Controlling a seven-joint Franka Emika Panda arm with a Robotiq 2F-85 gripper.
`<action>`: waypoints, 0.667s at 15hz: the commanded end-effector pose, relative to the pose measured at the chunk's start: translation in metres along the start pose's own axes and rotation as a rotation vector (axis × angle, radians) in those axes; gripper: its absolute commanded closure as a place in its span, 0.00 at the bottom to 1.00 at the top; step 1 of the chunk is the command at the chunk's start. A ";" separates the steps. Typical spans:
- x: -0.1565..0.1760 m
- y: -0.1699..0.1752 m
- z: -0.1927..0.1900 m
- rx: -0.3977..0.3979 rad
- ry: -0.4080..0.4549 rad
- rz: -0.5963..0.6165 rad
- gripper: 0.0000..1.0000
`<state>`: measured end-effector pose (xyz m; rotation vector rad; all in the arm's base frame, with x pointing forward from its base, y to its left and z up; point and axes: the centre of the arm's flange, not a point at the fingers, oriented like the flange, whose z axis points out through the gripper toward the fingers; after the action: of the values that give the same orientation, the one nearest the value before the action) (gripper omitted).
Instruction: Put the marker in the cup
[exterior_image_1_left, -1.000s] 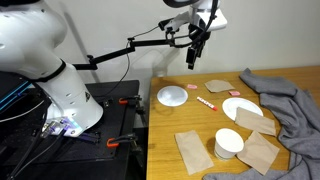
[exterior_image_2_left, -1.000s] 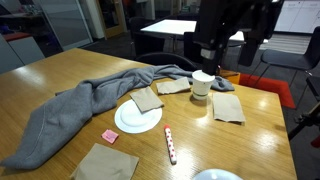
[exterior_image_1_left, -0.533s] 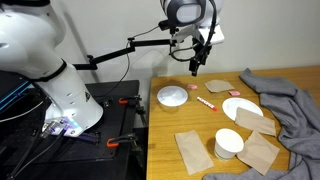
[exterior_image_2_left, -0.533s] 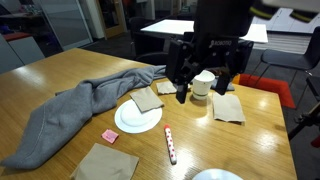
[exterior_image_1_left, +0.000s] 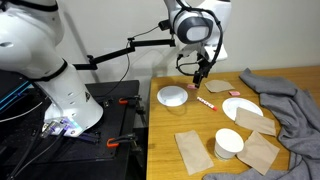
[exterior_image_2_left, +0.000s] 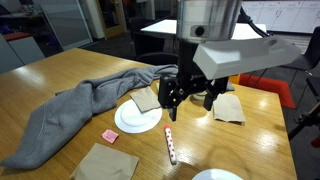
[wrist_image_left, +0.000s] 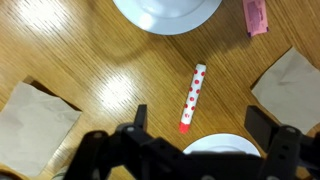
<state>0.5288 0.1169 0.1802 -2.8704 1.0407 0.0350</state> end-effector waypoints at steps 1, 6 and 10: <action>0.014 -0.016 0.027 -0.031 0.044 0.010 0.00; 0.020 -0.023 0.059 -0.057 0.070 -0.037 0.00; 0.022 -0.028 0.077 -0.049 0.085 -0.062 0.00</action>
<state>0.5540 0.1257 0.1146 -2.9644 0.9893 -0.0160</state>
